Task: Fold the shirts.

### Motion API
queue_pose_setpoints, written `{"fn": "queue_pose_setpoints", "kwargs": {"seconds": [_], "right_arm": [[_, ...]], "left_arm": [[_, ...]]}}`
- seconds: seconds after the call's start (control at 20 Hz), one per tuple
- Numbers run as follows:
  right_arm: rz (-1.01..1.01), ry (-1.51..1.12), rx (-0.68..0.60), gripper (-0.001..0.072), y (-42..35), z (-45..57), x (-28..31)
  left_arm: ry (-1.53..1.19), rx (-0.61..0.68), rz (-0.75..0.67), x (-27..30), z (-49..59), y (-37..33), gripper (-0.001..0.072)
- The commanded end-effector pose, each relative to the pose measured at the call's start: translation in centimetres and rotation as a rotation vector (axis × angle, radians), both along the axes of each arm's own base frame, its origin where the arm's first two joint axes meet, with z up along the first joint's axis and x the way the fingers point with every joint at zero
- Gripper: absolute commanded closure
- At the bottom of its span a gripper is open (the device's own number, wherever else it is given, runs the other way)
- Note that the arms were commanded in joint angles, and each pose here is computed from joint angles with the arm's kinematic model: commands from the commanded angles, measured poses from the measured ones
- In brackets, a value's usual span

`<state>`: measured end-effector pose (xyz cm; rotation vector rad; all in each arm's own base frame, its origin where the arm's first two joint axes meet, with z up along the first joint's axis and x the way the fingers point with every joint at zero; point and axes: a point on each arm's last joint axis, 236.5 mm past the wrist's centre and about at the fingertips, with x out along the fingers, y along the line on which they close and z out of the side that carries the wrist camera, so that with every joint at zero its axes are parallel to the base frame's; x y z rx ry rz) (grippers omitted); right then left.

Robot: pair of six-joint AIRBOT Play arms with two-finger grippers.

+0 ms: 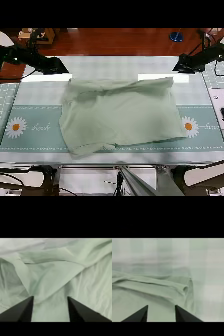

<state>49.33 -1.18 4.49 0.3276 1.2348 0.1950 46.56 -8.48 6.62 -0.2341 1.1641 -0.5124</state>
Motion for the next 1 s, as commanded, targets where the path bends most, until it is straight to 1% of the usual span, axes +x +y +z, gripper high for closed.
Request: {"fn": "queue_pose_setpoints", "kwargs": {"seconds": [0.0, 0.15, 0.25, 0.4, 0.55, 0.6, 0.65, 0.75, 0.85, 0.95], "right_arm": [[0.069, -0.069, -0.082, 0.0269, -1.8, 3.2, -1.3], [-0.022, -0.038, -0.230, 0.0270, -7.4, 6.3, -5.0], [-0.111, -0.012, -0.258, 0.0272, -10.6, 7.3, -7.1], [-0.193, -0.001, -0.198, 0.0272, -12.5, 6.5, -9.2], [-0.226, 0.046, -0.111, 0.0271, -12.2, 3.5, -11.3], [-0.228, 0.062, -0.085, 0.0271, -11.8, 2.6, -11.9], [-0.231, 0.071, -0.063, 0.0271, -11.3, 1.8, -12.3], [-0.236, 0.059, -0.036, 0.0271, -10.5, 1.2, -12.6], [-0.230, 0.037, -0.007, 0.0271, -9.6, 1.4, -12.5], [-0.228, 0.025, -0.006, 0.0271, -9.4, 1.8, -12.6]], "left_arm": [[-0.016, 0.008, 0.001, -0.5, 3.2, 2.0, 0.0178], [0.095, 0.006, 0.024, -4.7, 4.7, 6.0, 0.0186], [0.175, -0.011, 0.081, -8.0, 4.4, 8.3, 0.0188], [0.221, -0.043, 0.195, -13.3, 2.1, 10.0, 0.0188], [0.325, -0.098, 0.290, -20.2, -3.5, 8.8, 0.0176], [0.380, -0.123, 0.303, -22.7, -5.4, 7.6, 0.0052], [0.423, -0.150, 0.307, -24.6, -7.0, 6.3, -0.0008], [0.470, -0.231, 0.310, -27.0, -8.8, 3.5, -0.0008], [0.523, -0.258, 0.318, -28.9, -10.4, 2.2, -0.0008], [0.581, -0.278, 0.320, -30.6, -11.7, 1.3, -0.0007]]}}
